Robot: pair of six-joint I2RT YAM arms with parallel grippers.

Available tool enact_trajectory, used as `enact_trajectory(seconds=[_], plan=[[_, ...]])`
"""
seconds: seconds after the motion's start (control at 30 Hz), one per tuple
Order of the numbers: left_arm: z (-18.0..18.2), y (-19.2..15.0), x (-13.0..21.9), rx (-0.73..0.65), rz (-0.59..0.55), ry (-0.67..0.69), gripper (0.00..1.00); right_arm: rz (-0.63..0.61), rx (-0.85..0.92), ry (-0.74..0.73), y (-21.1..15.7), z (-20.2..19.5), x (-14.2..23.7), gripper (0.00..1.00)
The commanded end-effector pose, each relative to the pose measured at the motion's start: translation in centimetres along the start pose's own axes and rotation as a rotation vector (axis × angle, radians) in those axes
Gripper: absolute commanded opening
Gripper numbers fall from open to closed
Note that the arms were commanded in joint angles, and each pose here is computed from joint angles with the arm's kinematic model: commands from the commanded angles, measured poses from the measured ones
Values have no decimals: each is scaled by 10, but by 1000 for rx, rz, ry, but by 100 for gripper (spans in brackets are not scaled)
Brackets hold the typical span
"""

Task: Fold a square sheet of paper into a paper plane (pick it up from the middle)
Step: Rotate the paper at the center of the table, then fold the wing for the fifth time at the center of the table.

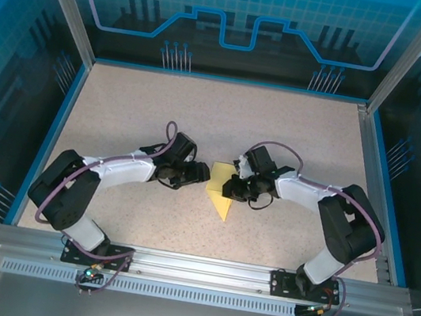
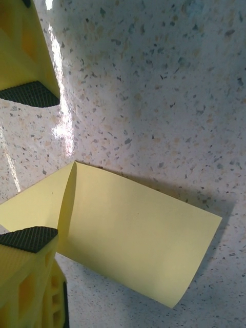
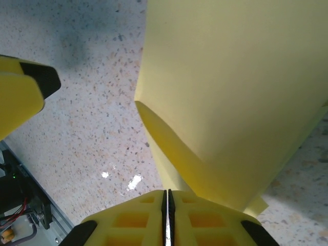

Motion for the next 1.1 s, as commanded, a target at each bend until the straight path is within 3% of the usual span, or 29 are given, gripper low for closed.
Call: enact_trajectory(seconds=[0.0,0.67,1.07], plan=[[-14,2,-2,-4,26,-47,66,9,-22,-9,2,-14,-3,12],[-25,-7,-23,-4,112,-37,65,32,-117,-9,-6,-57,-20,11],[-34,-14,-39,13,157,-61,57,36,-134,-19,-9,-65,-22,10]])
Point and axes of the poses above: each hand's point on the last joint's axis, 136 mm out from that joint toward the fingers, its own x axis back along the fingers, its own z axis along the line the jaws close on, y = z × x, the point moved 3 cm from there along x, back along the fingers, and after that the axes turned 7 degrees about -x, right-handed, at the moved point
